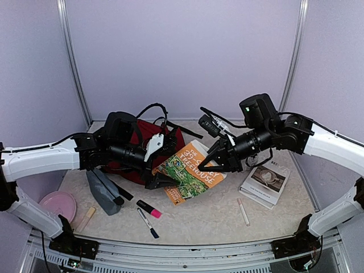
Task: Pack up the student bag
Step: Pass from the right arm to the left, then pass from the left arm to the right
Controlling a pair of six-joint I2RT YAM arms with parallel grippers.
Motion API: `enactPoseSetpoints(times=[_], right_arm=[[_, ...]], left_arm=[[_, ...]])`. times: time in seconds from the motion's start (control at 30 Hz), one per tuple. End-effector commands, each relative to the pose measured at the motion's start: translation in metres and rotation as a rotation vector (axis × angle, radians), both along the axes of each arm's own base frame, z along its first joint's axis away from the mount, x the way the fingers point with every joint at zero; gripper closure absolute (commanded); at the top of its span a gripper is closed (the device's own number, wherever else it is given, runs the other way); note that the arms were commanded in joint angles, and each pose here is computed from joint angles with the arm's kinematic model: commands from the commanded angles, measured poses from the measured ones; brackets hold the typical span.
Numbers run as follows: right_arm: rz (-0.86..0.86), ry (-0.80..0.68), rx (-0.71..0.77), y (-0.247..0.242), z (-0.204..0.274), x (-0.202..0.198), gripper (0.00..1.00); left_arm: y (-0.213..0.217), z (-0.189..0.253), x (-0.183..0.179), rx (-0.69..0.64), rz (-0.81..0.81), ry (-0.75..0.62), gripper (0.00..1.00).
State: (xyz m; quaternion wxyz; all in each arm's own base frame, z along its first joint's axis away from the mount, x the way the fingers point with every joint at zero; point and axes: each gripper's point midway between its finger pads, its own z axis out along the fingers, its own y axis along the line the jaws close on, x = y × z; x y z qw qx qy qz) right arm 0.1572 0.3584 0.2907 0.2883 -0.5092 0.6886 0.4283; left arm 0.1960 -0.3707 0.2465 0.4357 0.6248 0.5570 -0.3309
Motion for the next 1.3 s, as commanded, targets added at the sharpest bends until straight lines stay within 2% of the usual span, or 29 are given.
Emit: enactPoseSetpoints(times=[0.0, 0.07, 0.13, 0.17, 0.27, 0.3, 0.47, 0.57, 0.73, 0.83, 0.9, 1.07, 1.27], right_arm=[[0.178, -0.08, 0.095, 0.008, 0.034, -0.026, 1.0], [0.197, -0.118, 0.131, 0.007, 0.046, -0.029, 1.0], [0.2, -0.148, 0.15, 0.005, 0.053, -0.029, 1.0], [0.193, -0.158, 0.148, 0.005, 0.054, -0.028, 1.0], [0.151, -0.182, 0.106, 0.001, 0.048, -0.02, 1.0], [0.13, -0.191, 0.087, -0.001, 0.046, -0.016, 1.0], [-0.022, -0.267, 0.013, -0.024, 0.053, 0.009, 0.99], [-0.11, -0.341, 0.016, -0.043, 0.068, 0.018, 0.83], [-0.224, -0.426, 0.005, -0.071, 0.091, 0.03, 0.59], [-0.234, -0.443, 0.017, -0.072, 0.097, 0.032, 0.29], [-0.232, -0.43, 0.008, -0.066, 0.09, 0.036, 0.03], [-0.108, -0.344, -0.016, -0.032, 0.055, 0.038, 0.0], [0.02, -0.348, 0.054, 0.004, 0.041, 0.04, 0.0]], left_arm=[[-0.013, 0.007, 0.015, -0.009, 0.023, -0.036, 0.01], [-0.016, 0.004, 0.01, -0.015, -0.006, -0.019, 0.02], [-0.019, 0.002, 0.0, -0.014, -0.051, -0.006, 0.1], [-0.019, 0.002, -0.007, -0.018, -0.081, 0.002, 0.21], [-0.015, 0.008, -0.018, -0.058, -0.119, 0.015, 0.87], [-0.013, 0.009, -0.016, -0.07, -0.1, 0.008, 1.0], [0.004, 0.003, 0.011, -0.059, 0.078, 0.029, 1.0], [0.015, -0.009, 0.031, -0.011, 0.186, 0.029, 1.0], [0.02, -0.009, 0.034, 0.005, 0.213, 0.007, 1.0], [0.02, -0.006, 0.034, 0.0, 0.215, -0.004, 1.0], [0.019, -0.005, 0.034, -0.001, 0.213, -0.005, 1.0], [0.015, -0.004, 0.031, 0.006, 0.199, -0.007, 1.0], [0.011, -0.002, 0.027, 0.005, 0.187, -0.006, 1.0]])
